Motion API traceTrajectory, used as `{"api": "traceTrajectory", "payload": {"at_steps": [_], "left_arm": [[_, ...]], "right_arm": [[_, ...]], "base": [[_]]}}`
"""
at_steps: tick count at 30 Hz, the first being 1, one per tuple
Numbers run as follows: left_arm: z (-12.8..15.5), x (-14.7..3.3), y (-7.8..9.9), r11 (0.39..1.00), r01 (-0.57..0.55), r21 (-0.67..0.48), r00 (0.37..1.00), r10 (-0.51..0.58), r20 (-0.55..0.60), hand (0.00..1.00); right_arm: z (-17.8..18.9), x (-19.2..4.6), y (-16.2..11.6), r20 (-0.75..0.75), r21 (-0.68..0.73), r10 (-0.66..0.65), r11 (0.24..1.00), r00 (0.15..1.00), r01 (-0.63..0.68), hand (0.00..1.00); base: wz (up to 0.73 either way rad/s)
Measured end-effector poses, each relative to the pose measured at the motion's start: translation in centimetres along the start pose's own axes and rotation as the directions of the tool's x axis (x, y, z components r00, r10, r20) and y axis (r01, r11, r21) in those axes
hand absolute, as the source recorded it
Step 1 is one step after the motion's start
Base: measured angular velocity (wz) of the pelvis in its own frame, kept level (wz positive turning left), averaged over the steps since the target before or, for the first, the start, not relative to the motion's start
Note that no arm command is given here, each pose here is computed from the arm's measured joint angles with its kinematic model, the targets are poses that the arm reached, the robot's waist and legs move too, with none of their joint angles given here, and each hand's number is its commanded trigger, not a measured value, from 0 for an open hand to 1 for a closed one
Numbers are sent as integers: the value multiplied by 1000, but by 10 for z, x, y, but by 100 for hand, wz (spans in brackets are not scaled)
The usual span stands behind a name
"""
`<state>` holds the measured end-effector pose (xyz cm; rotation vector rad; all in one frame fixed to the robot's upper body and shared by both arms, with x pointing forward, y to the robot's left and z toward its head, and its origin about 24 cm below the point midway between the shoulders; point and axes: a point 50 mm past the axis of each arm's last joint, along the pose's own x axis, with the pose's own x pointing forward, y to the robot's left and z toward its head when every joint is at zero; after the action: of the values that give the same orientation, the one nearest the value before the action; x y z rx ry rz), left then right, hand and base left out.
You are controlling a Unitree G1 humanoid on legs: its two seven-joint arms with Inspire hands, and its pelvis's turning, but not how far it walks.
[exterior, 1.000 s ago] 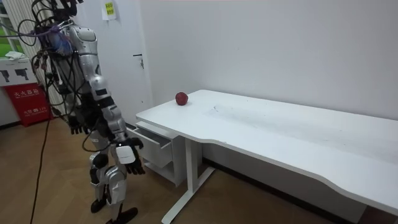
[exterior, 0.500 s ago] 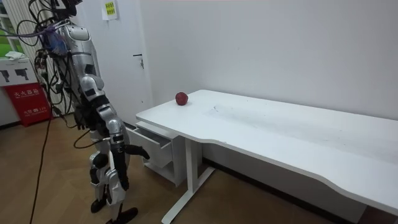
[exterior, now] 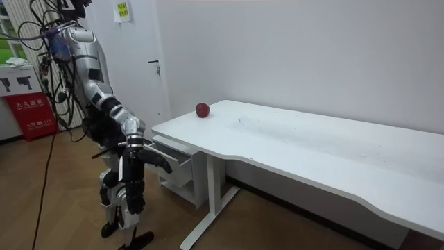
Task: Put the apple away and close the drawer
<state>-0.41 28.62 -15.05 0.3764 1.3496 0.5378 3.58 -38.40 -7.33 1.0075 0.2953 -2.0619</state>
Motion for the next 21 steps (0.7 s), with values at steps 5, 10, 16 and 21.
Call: {"api": "traceTrajectory", "payload": {"at_steps": [5,10,16,21], "left_arm": [[3,0,2,1000,4,15,1000,-4,31,0],[15,0,-4,998,28,62,996,-33,82,0],[17,-1,-8,995,41,91,993,-50,104,0],[14,-2,-11,992,57,112,993,-68,101,0]], "right_arm": [[26,-24,32,200,-9,73,997,977,-73,0],[48,-71,66,419,-64,254,966,872,-251,0],[54,-118,85,596,-202,436,894,674,-400,0],[48,-144,93,644,-298,536,833,546,-466,0]], "base": [[-1],[-1],[-2],[0]]}}
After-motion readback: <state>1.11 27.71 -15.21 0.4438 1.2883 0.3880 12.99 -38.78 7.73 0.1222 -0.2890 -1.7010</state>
